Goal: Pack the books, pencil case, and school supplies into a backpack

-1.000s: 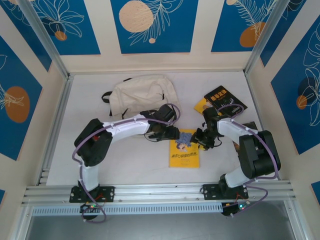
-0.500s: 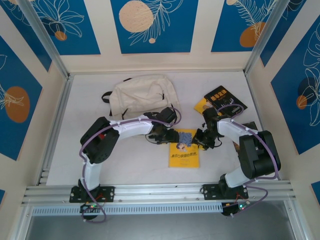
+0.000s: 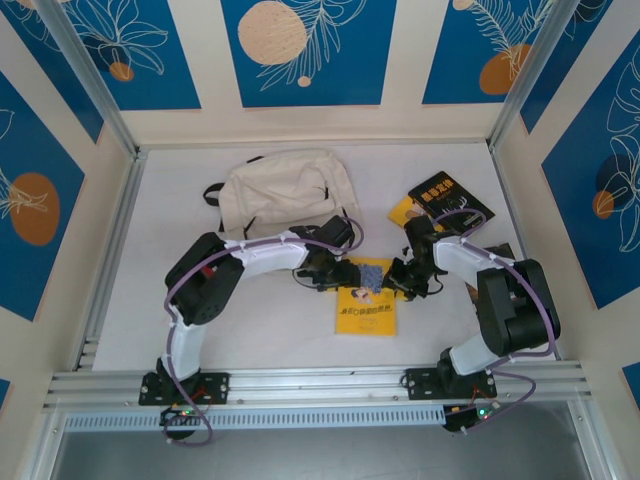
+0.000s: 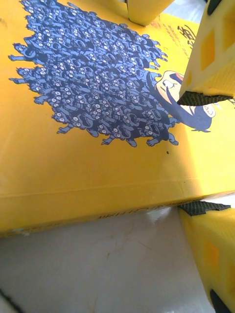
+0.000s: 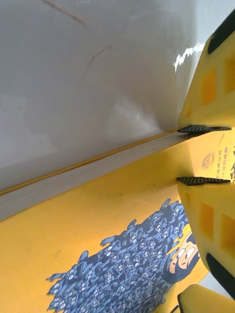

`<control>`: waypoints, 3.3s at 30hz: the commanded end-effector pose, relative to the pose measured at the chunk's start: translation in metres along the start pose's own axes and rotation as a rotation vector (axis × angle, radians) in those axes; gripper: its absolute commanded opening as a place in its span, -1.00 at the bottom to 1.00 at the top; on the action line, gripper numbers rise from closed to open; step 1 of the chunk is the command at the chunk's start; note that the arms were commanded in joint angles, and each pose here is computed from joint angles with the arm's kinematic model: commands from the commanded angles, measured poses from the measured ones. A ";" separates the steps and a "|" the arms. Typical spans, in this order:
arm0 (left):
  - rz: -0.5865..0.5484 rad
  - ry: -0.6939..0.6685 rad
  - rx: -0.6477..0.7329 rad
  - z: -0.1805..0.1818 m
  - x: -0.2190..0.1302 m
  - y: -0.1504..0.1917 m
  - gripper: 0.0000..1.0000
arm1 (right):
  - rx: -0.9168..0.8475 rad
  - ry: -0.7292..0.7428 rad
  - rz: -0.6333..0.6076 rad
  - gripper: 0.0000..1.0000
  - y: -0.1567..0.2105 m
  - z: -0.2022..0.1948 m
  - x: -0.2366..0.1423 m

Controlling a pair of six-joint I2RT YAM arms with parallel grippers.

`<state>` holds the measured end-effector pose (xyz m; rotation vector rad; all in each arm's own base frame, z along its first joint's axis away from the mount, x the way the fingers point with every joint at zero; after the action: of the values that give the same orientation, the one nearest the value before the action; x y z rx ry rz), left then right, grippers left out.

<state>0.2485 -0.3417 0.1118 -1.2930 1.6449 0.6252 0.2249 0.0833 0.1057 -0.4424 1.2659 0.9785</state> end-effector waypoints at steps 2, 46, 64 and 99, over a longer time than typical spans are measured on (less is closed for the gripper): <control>-0.022 0.218 0.032 -0.023 -0.008 -0.008 0.08 | -0.019 0.003 0.051 -0.37 0.006 0.002 0.007; -0.315 0.281 0.217 -0.011 -0.105 -0.027 -0.91 | -0.030 -0.268 -0.098 0.23 -0.012 0.030 -0.030; -0.859 0.381 -0.180 0.040 -0.258 -0.054 -0.92 | -0.138 -0.997 0.113 0.96 0.032 0.122 -0.117; -1.106 0.479 -0.319 0.040 -0.291 -0.035 -0.93 | 0.067 -1.314 0.309 -0.10 0.037 0.191 -0.105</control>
<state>0.3119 -0.1872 0.3244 -2.3713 0.9445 0.0411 0.3087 0.2092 0.2585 0.4437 0.2107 1.1549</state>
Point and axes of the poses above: each hand's point on the last joint's axis, 136 mm out from that joint toward the fingers, its own x axis out along the fingers, its own z axis along the line the jaws close on, y = z × x, the point moved 9 cm from there along -x, back along the fingers, and after that the axes turned 14 degrees about x, right-handed, at the moved point
